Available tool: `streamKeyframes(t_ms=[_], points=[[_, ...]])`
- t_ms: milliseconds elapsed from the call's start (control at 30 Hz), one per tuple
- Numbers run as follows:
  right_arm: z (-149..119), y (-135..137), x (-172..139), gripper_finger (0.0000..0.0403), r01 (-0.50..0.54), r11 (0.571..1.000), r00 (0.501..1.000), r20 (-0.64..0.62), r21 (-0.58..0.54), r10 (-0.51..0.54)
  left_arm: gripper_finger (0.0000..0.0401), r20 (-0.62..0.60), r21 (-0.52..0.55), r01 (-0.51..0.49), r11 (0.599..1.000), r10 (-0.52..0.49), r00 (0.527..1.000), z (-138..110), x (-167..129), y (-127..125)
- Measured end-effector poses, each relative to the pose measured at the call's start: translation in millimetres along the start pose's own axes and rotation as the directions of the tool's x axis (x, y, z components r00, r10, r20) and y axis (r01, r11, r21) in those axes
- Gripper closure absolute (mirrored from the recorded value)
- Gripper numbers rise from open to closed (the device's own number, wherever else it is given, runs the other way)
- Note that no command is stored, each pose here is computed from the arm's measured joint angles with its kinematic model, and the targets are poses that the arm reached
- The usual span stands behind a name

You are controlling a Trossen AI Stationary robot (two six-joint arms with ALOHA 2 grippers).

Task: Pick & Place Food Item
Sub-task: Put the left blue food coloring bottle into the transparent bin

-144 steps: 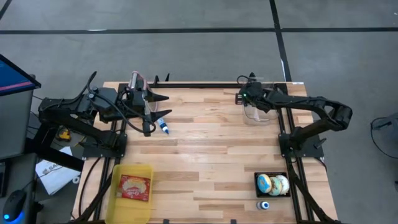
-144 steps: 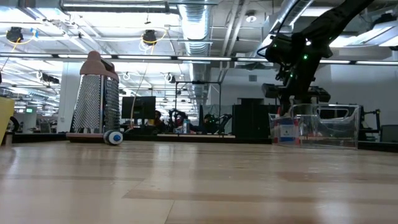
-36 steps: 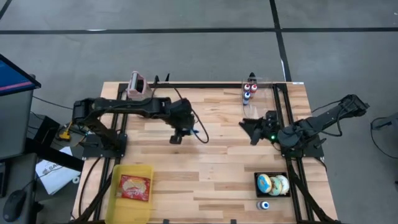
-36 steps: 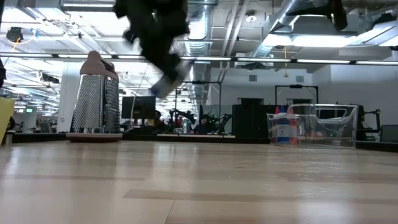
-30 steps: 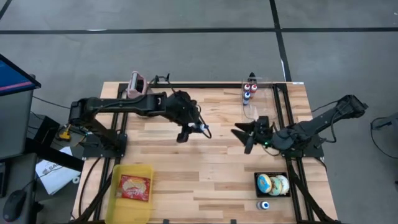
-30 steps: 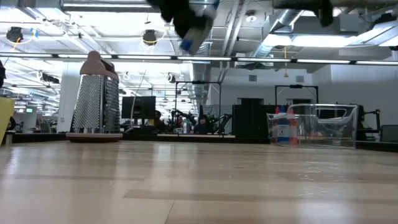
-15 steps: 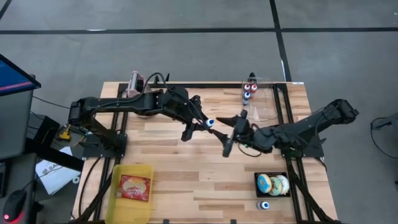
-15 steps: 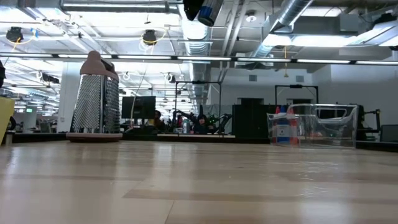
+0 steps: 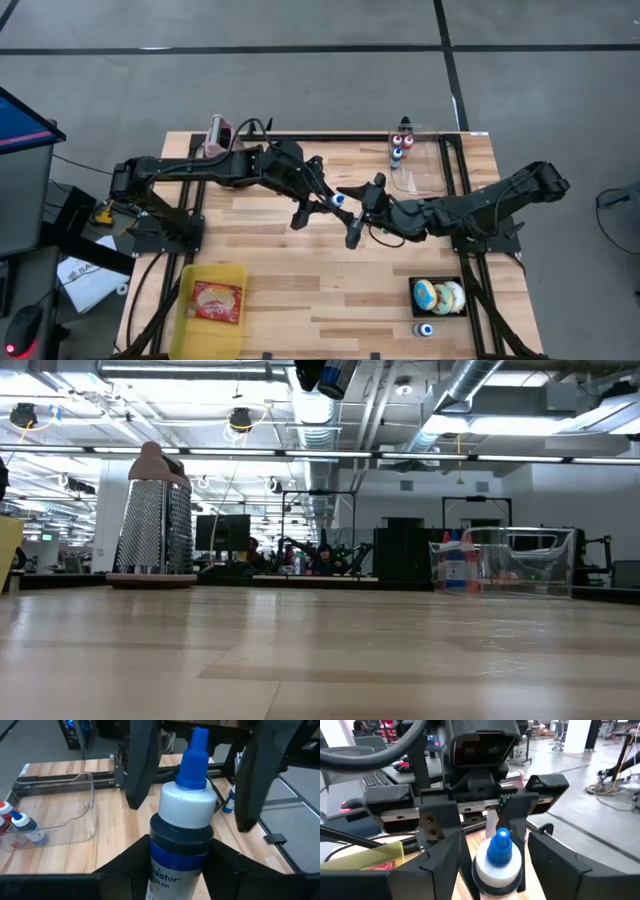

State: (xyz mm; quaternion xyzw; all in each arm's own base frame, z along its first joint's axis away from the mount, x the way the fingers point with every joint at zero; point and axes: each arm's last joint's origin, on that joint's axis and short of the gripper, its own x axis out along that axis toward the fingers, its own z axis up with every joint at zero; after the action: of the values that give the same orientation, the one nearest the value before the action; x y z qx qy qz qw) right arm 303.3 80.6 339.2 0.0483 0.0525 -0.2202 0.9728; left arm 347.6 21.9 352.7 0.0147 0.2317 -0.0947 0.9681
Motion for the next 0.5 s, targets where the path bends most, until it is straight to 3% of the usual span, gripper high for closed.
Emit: streamKeyframes(t_ms=[300,500], points=[[-3.5,-2.9,2.3,0.0222,-0.008,1.000,0.999,-0.035,0.024,0.008,0.0256,0.000,-0.008,0.011,1.000,-0.011,1.000,-0.1,0.0,-0.3],[-2.9,-2.8,2.0,0.0274,-0.019,0.999,0.999,-0.035,0.026,0.020,0.0256,-0.002,-0.009,0.015,1.000,-0.015,1.000,-0.4,0.0,-0.3]])
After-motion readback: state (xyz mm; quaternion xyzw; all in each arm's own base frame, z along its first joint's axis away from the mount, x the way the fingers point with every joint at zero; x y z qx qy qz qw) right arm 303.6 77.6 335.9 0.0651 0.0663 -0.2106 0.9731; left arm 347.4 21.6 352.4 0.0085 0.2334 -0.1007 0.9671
